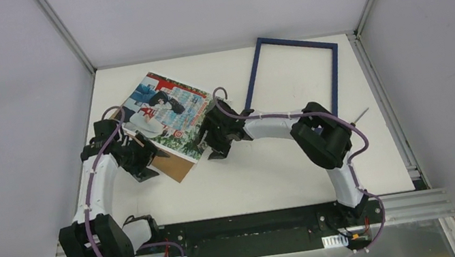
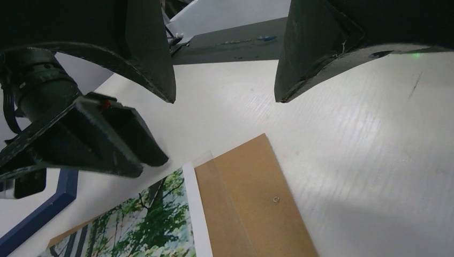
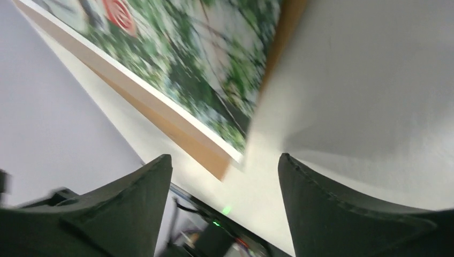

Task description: Take the photo out of the frame

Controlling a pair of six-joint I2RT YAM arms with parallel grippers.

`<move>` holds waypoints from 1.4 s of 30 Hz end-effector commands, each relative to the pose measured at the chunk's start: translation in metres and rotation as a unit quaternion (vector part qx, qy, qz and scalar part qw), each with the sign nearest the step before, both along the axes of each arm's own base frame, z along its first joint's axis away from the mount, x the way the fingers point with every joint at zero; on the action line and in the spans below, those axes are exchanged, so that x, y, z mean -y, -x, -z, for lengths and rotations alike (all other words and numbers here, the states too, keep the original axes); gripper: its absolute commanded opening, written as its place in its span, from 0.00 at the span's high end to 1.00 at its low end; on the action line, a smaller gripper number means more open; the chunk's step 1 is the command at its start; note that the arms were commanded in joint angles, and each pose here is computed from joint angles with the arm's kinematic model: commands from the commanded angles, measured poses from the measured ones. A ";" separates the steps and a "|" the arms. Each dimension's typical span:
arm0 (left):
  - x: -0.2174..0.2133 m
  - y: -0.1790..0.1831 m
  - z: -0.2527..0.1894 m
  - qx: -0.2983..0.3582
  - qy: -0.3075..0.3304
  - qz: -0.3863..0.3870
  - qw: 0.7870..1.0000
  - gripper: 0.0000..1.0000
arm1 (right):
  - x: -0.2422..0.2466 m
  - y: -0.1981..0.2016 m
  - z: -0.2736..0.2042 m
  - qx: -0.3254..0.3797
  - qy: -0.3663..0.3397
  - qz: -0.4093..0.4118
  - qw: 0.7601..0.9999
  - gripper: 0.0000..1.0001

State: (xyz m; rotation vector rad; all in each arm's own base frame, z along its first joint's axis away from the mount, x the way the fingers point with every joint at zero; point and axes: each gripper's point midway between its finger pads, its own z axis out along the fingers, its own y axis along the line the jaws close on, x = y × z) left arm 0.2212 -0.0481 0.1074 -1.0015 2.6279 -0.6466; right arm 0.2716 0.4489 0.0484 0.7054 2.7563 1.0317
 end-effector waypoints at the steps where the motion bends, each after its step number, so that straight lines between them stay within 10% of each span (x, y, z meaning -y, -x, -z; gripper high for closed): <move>1: 0.017 -0.009 -0.006 0.026 0.016 -0.005 1.000 0.31 | 0.035 0.051 -0.021 0.002 0.062 -0.140 0.988 0.18; 10: 0.052 -0.026 -0.044 0.117 0.023 0.036 0.992 0.30 | 0.174 0.090 -0.060 0.131 0.187 -0.187 0.955 0.01; 27: 0.056 -0.022 -0.230 0.439 -0.031 0.079 0.894 0.30 | 0.450 0.131 -0.229 0.351 0.367 0.141 0.850 0.01; 42: 0.046 -0.010 -0.272 0.494 -0.049 0.059 0.866 0.29 | 0.490 0.153 -0.270 0.383 0.320 0.222 0.838 0.01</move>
